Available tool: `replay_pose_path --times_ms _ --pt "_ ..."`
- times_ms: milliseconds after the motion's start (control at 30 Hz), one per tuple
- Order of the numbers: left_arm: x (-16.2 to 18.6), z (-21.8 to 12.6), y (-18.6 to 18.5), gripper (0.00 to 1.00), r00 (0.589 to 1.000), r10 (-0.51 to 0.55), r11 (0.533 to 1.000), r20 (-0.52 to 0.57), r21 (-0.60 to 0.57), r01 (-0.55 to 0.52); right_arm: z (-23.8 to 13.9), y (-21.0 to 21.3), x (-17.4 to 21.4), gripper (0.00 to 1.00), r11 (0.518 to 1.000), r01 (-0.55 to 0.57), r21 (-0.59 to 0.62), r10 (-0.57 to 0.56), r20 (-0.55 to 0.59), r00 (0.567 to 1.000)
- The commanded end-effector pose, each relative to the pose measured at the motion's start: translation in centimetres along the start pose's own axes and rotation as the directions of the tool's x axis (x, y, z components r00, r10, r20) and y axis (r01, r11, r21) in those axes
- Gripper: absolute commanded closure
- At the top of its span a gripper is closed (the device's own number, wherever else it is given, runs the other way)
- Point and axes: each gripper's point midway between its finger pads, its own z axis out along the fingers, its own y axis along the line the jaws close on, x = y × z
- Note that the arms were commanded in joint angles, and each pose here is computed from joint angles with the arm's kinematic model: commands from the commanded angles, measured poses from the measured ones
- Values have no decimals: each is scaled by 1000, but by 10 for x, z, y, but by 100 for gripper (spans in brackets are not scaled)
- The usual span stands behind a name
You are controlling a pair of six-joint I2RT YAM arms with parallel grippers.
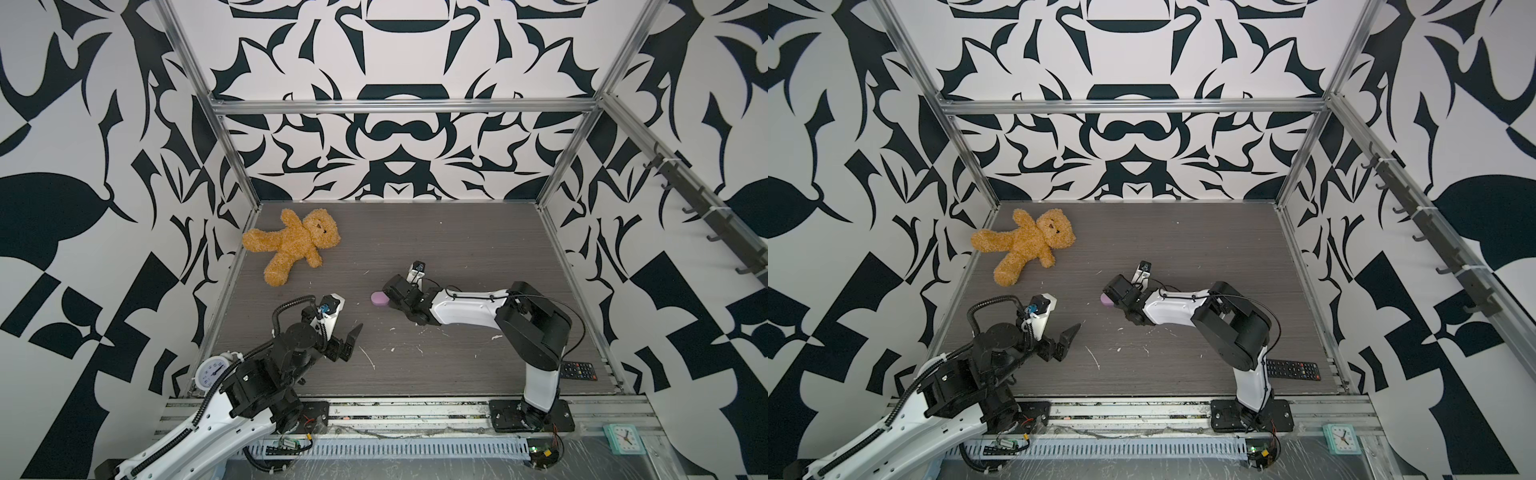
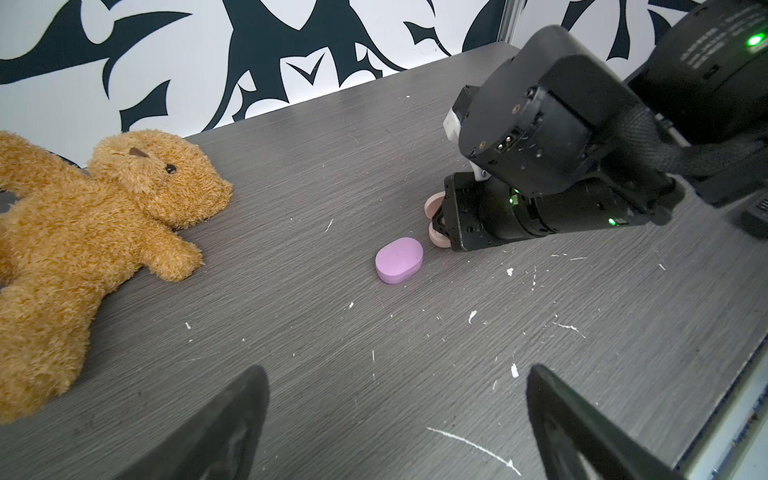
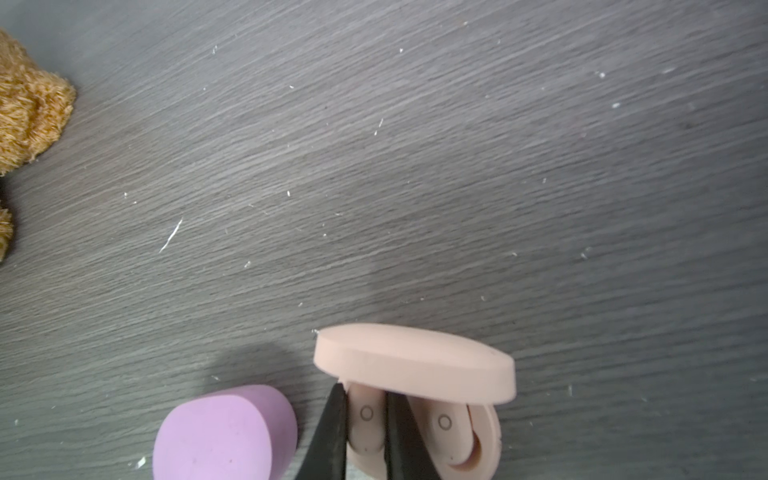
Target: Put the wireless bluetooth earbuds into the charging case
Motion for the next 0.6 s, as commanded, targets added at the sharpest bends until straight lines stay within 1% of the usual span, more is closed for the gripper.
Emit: replay_pose_path --times_ms 0,567 --pt "-1 0 -1 1 1000 0 1000 2 6 0 -4 -6 2 100 1000 15 15 -14 -13 1000" --pt "0 1 -2 1 1000 2 1000 -5 8 -2 -9 -10 8 100 999 48 26 -47 -35 998"
